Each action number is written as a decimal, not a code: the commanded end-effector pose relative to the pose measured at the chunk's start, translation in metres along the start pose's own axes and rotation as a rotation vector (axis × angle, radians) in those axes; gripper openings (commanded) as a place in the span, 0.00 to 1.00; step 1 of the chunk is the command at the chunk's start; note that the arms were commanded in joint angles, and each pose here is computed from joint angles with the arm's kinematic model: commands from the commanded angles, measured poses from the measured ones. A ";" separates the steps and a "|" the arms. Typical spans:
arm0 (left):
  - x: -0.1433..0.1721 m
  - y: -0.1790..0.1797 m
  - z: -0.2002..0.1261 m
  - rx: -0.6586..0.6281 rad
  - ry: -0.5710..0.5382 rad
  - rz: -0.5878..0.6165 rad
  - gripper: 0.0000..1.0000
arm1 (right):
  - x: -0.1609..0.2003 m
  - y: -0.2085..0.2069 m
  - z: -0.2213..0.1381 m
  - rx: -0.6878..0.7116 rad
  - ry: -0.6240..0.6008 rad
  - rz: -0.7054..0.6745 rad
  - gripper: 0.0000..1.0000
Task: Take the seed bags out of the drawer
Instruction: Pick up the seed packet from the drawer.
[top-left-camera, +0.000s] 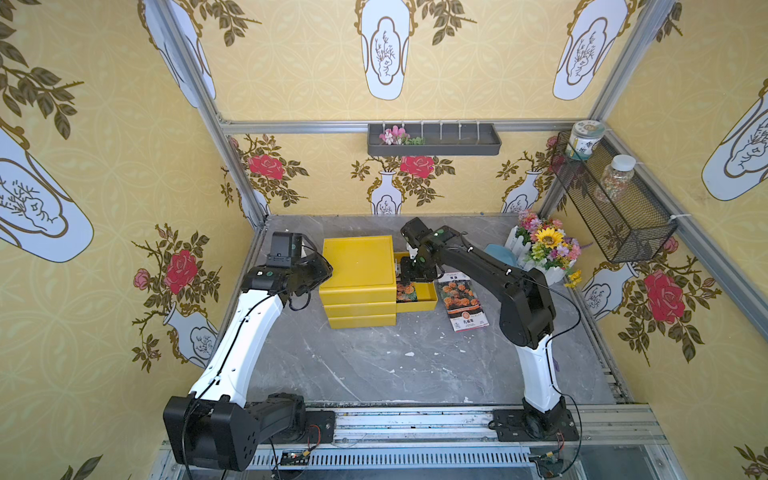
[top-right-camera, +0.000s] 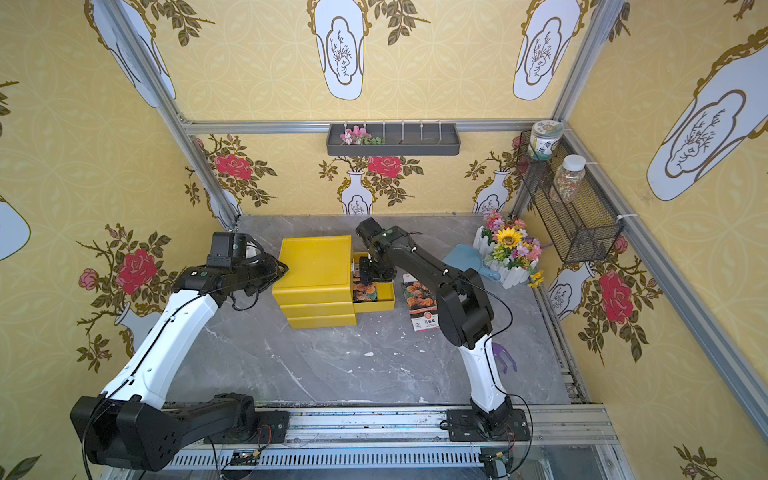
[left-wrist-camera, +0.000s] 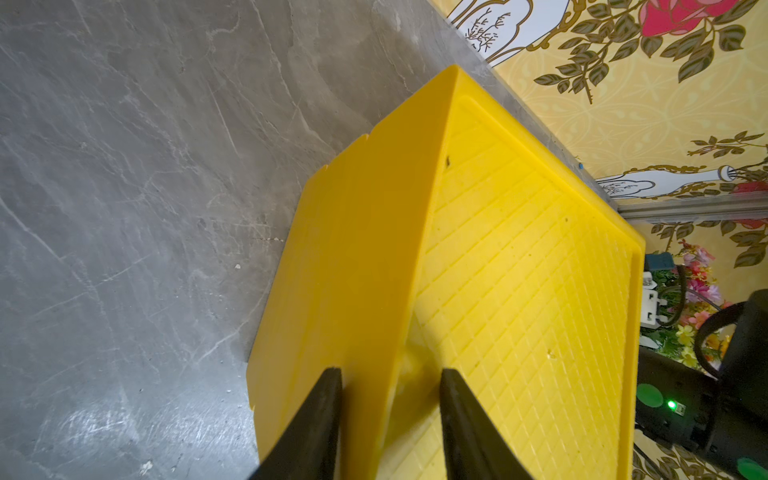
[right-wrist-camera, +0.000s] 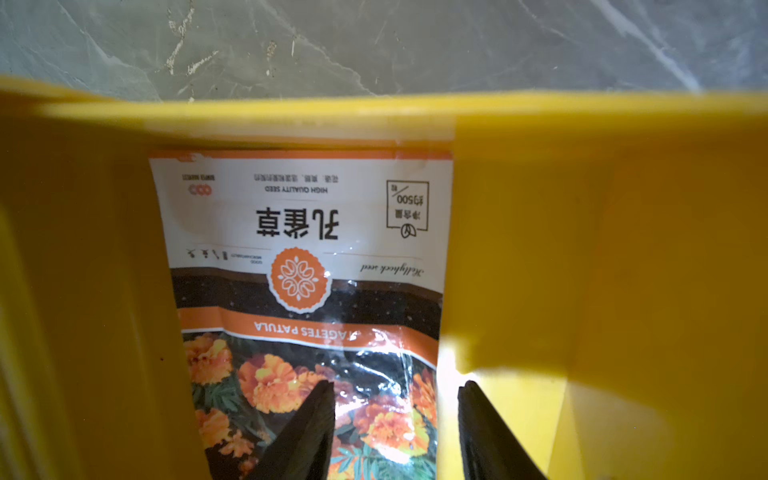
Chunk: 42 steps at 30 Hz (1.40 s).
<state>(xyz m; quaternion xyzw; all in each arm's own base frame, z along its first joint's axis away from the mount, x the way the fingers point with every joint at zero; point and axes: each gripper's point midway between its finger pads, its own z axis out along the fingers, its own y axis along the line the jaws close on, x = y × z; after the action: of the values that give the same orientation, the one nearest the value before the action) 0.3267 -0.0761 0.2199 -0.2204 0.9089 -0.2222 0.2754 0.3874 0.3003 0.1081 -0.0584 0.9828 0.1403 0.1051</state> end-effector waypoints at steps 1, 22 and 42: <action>0.013 0.009 0.003 -0.029 0.056 -0.010 0.43 | 0.003 -0.003 0.005 0.016 0.014 -0.010 0.51; 0.013 0.008 0.004 -0.027 0.059 -0.010 0.44 | 0.001 0.013 0.021 -0.205 0.055 0.148 0.19; 0.014 0.010 0.005 -0.029 0.057 -0.012 0.44 | -0.023 0.004 -0.043 -0.126 -0.065 0.068 0.00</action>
<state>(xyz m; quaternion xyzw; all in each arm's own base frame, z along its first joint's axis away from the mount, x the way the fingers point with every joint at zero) 0.3292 -0.0767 0.2192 -0.2194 0.9075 -0.2249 0.2789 0.4008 0.3070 0.1463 -0.0135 0.9648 0.2379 0.1115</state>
